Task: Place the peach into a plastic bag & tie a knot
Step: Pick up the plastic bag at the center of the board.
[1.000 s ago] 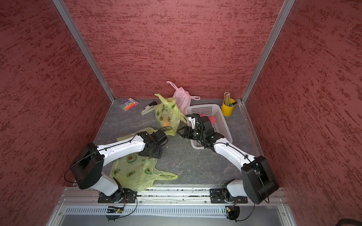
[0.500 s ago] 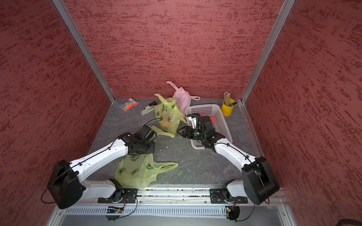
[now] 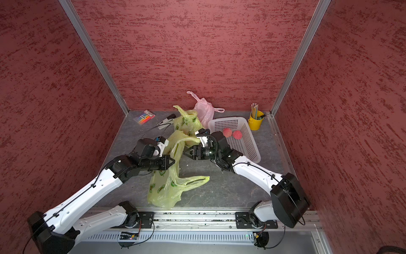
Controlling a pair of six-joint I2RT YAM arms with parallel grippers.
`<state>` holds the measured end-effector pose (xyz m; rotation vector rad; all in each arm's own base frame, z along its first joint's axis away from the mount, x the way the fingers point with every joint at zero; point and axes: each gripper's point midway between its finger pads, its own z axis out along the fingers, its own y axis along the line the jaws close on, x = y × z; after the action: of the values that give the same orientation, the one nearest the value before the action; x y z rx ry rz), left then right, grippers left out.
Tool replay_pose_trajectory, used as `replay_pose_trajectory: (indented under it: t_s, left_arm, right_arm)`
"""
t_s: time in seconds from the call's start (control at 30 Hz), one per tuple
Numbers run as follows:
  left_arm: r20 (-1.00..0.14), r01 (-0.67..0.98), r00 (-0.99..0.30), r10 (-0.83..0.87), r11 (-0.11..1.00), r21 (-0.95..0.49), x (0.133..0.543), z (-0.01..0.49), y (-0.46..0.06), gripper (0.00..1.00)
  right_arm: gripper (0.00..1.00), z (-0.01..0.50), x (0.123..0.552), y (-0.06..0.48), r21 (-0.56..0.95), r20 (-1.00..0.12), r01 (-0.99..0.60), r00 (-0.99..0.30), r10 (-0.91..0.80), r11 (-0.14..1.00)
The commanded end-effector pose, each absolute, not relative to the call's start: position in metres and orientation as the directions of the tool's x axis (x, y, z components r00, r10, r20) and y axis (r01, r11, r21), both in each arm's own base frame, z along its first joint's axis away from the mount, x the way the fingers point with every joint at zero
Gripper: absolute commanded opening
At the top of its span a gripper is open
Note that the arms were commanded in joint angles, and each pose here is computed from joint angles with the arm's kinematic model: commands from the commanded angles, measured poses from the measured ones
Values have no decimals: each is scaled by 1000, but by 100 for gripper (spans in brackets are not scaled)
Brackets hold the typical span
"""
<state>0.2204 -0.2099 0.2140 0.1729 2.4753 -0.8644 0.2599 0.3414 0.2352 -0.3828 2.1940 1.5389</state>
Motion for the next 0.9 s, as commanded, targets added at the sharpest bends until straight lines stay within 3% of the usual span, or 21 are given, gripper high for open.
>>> replay_pose_trajectory:
  t_s: [0.0, 0.2, 0.27, 0.33, 0.47, 0.57, 0.6, 0.73, 0.87]
  left_arm:
    - [-550, 363, -834, -47, 704, -611, 224, 236, -229, 0]
    - [-554, 376, -831, -52, 682, -627, 226, 238, -234, 0]
    - [-557, 378, -829, -55, 679, -629, 225, 239, -234, 0]
    - [-562, 382, -825, -57, 677, -629, 224, 239, -233, 0]
    - [-561, 369, -825, -66, 688, -624, 223, 234, -227, 0]
    - [-558, 354, -826, -81, 696, -625, 223, 233, -221, 7]
    - [-556, 346, -827, -88, 700, -625, 224, 232, -218, 9]
    - [-556, 312, -820, -134, 711, -631, 225, 237, -199, 9]
    - [-564, 284, -806, -178, 719, -634, 227, 246, -175, 0]
  right_arm:
    - [73, 245, 270, 350, 824, -503, -459, -863, 54, 332]
    - [74, 230, 281, 367, 831, -478, -436, -877, 41, 347]
    - [70, 222, 284, 371, 836, -464, -424, -885, 39, 349]
    - [59, 220, 284, 375, 844, -457, -422, -889, 33, 331]
    - [26, 216, 284, 376, 848, -451, -416, -892, 36, 327]
    - [3, 217, 288, 371, 836, -468, -420, -882, 58, 354]
    - [0, 215, 289, 368, 825, -476, -421, -877, 61, 378]
    - [0, 206, 302, 345, 766, -518, -420, -852, 80, 487]
    - [0, 198, 313, 315, 720, -549, -415, -831, 90, 556]
